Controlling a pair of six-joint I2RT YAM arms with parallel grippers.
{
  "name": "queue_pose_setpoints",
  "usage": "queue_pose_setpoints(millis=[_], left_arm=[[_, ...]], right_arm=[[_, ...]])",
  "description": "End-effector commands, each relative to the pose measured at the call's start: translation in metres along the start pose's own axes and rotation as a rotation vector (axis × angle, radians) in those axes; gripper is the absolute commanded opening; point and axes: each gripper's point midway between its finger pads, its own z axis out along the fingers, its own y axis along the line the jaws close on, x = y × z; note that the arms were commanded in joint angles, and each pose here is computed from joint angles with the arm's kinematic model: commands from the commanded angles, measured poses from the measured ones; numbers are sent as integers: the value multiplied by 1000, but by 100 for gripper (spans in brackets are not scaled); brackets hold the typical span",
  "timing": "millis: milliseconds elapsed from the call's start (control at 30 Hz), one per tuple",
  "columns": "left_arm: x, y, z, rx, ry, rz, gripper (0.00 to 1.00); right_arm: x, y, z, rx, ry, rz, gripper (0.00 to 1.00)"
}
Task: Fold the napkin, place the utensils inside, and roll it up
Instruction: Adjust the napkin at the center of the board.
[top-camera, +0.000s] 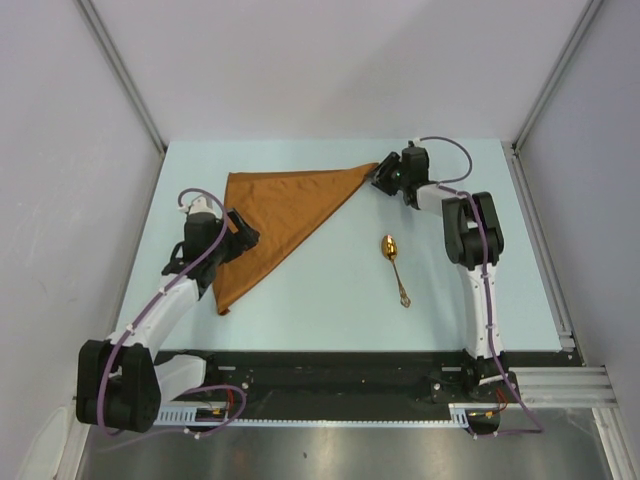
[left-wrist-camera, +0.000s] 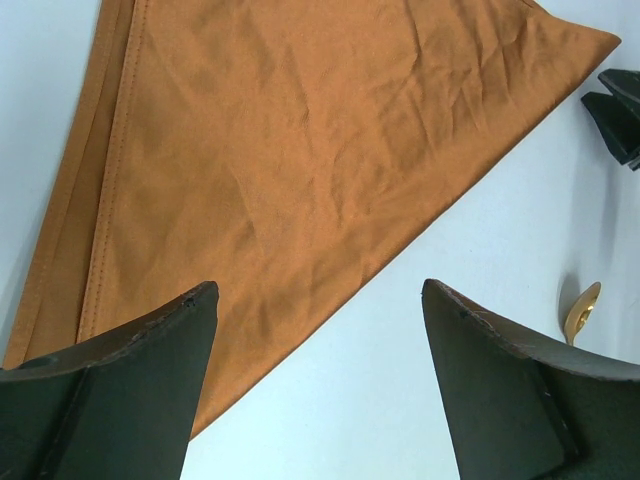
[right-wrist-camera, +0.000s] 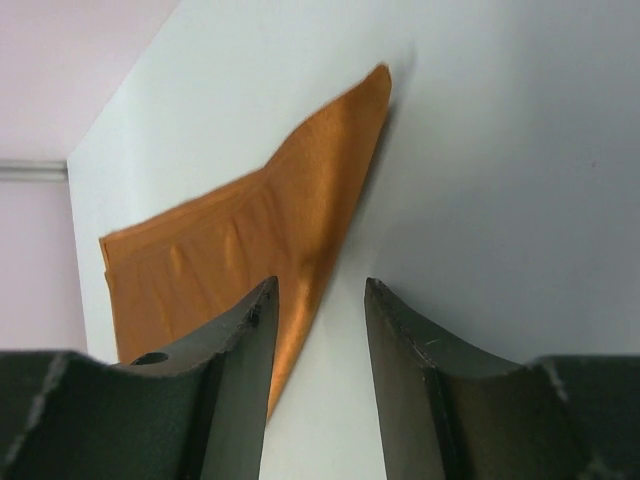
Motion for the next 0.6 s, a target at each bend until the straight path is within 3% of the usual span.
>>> queue_pose_setpoints(millis=[0, 567], left_arm=[[0, -9, -7, 39, 6, 6, 88], [0, -10, -7, 47, 8, 16, 88]], right_arm=[[-21, -15, 13, 65, -56, 4, 44], [-17, -32, 42, 90, -35, 23, 36]])
